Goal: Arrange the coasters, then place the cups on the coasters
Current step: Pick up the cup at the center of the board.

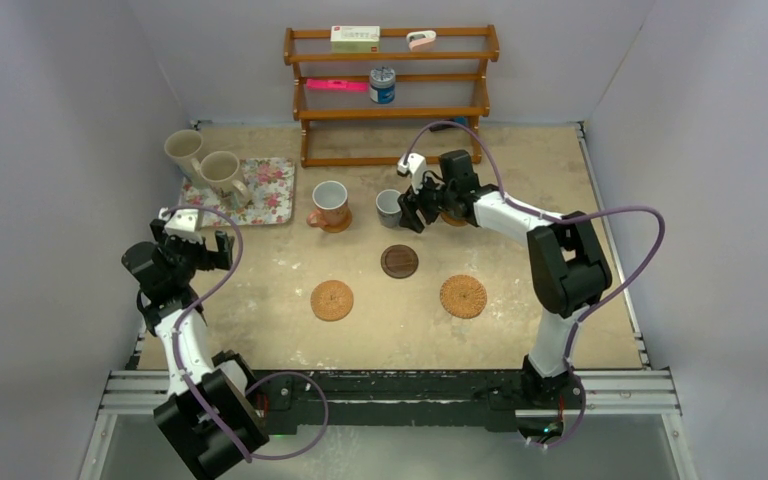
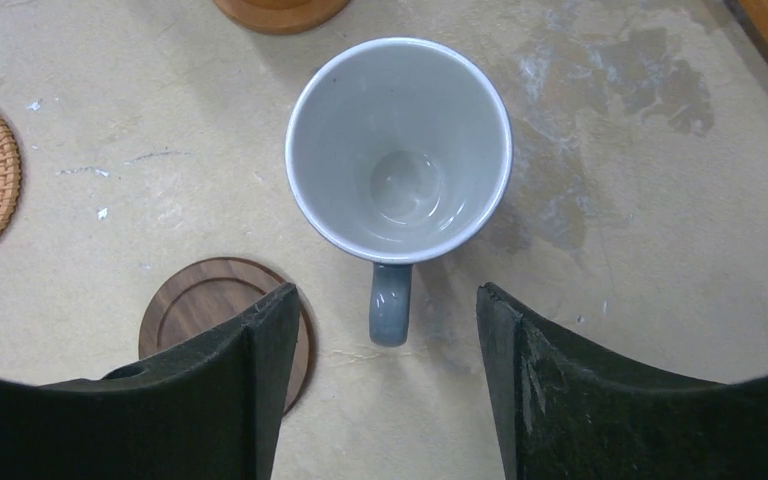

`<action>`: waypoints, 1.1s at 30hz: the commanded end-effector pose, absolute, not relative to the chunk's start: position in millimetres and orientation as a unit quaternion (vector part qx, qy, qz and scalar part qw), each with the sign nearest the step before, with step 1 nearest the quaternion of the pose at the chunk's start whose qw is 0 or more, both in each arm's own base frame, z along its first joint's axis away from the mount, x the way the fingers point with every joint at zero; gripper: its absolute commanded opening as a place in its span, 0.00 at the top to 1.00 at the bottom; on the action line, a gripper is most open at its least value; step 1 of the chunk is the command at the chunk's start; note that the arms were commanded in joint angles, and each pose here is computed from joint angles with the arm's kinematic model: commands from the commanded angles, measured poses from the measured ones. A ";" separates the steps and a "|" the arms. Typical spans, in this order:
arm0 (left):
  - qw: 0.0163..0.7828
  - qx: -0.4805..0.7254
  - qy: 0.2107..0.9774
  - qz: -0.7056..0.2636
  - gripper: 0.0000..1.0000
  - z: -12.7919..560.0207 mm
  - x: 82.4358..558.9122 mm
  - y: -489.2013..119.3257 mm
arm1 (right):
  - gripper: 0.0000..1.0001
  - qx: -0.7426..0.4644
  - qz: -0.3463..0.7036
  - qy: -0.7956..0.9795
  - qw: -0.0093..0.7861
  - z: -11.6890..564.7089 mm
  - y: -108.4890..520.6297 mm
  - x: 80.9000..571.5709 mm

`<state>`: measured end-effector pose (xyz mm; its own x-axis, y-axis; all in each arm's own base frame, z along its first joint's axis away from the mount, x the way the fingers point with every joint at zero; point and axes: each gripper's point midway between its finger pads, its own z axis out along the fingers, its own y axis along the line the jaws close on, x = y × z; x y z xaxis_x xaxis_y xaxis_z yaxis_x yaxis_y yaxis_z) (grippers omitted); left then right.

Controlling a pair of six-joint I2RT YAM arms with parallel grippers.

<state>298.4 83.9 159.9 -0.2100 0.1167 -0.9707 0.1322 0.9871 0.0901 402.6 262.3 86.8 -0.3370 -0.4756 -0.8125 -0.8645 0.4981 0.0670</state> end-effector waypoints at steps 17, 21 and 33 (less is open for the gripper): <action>0.633 0.095 0.768 -0.011 0.00 161.2 302.1 82.1 | 0.46 -0.421 0.262 0.768 0.406 85.1 276.4 409.9; 0.632 0.094 0.769 -0.013 0.00 159.8 302.6 82.2 | 0.47 -0.420 0.263 0.771 0.401 80.7 276.5 409.8; 0.634 0.100 0.767 -0.018 0.00 160.2 302.0 79.3 | 0.55 -0.417 0.263 0.777 0.392 70.0 276.7 409.5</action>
<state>299.7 81.9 152.4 -0.2223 0.1042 -0.9694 0.1496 0.9861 0.0717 407.8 274.9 66.0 -0.3531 -0.4491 -0.8207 -0.8571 0.5070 0.0913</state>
